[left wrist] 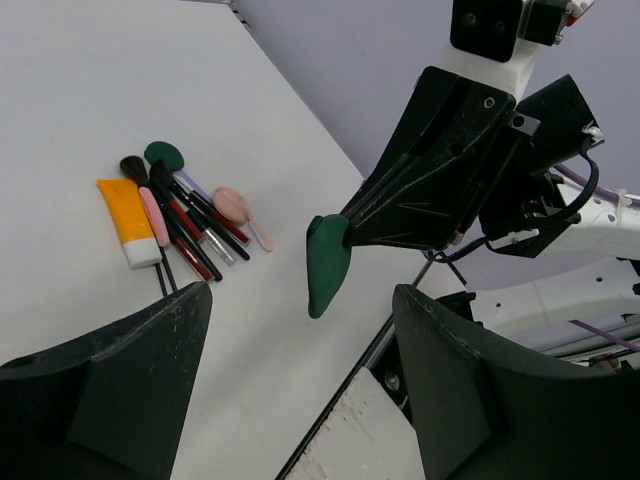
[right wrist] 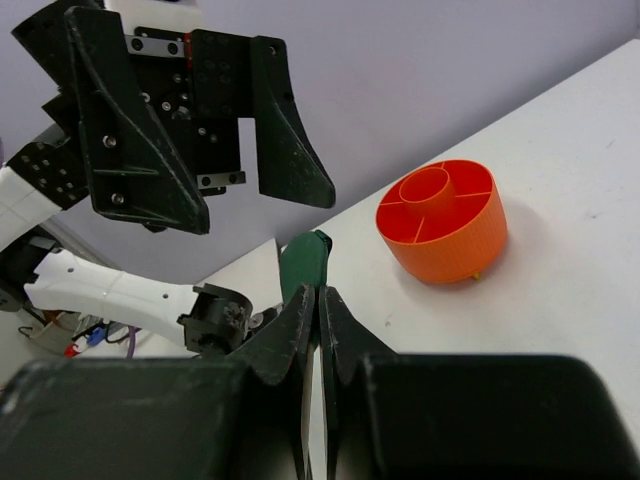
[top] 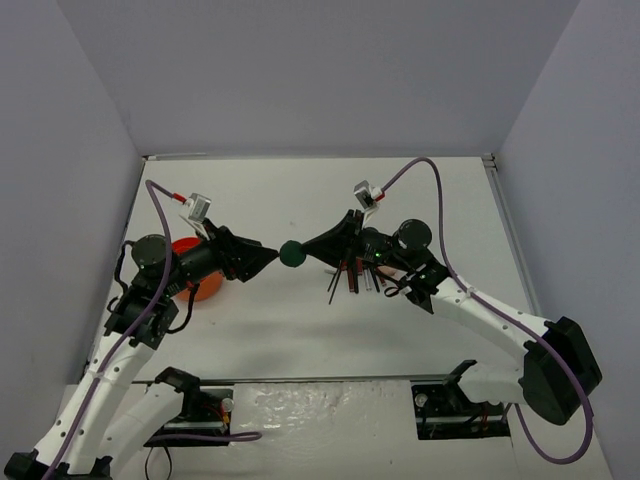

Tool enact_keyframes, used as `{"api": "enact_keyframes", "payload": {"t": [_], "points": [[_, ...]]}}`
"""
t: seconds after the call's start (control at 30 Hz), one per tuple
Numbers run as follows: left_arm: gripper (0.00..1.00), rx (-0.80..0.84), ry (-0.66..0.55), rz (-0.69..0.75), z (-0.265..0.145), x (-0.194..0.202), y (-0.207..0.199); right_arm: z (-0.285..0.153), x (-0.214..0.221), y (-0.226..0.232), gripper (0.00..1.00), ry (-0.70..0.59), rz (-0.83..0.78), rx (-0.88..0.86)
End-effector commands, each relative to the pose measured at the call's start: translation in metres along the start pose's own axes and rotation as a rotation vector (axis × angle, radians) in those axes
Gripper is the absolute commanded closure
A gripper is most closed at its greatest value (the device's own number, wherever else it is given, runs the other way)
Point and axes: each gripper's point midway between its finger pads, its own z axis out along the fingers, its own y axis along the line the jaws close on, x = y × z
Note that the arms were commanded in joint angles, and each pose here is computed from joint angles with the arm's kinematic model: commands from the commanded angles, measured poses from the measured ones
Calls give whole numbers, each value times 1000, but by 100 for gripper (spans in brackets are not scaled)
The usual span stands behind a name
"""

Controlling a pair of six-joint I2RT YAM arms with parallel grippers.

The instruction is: Organize the makeup

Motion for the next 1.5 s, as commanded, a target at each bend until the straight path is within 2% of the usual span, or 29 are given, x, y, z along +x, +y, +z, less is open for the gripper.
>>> {"api": "enact_keyframes", "payload": {"t": [0.0, 0.13, 0.37, 0.5, 0.63, 0.73, 0.77, 0.83, 0.9, 0.97, 1.1, 1.17, 1.23, 1.37, 1.47], "points": [[38, 110, -68, 73, 6, -23, -32, 6, -47, 45, 100, -124, -111, -161], [50, 123, -30, 64, 14, -11, -34, 5, -46, 51, 100, -132, -103, -189], [60, 141, -10, 87, 23, -2, -43, 6, -43, 51, 100, -128, -99, -192], [76, 154, -9, 95, 24, 0, -47, 6, -41, 50, 100, -123, -95, -190], [98, 151, -29, 108, 22, -3, -48, 6, -38, 47, 100, -118, -92, -176], [100, 139, -41, 124, 19, -4, -47, 6, -35, 43, 99, -111, -94, -157], [100, 135, -45, 127, 18, -5, -46, 6, -35, 42, 96, -111, -96, -153], [100, 124, -47, 137, 16, -5, -45, 6, -35, 40, 83, -106, -98, -140], [100, 110, -45, 140, 14, -4, -43, 6, -34, 37, 68, -102, -101, -125], [100, 75, -45, 145, 12, -3, -37, 7, -33, 31, 47, -92, -108, -94], [100, -47, -12, 119, 9, 5, -15, 4, -36, 16, 18, -88, -138, -5], [100, -179, 8, 114, 3, 6, 6, -1, -40, -2, 6, -73, -178, 110], [100, -307, 30, 129, -5, 6, 26, -13, -40, -16, 0, -41, -192, 230], [100, -713, 118, 151, -51, 8, 81, -44, -50, -47, 0, -51, -266, 486], [100, -980, 108, 223, -86, -17, 106, -68, -53, -55, 0, -75, -303, 593]]}}
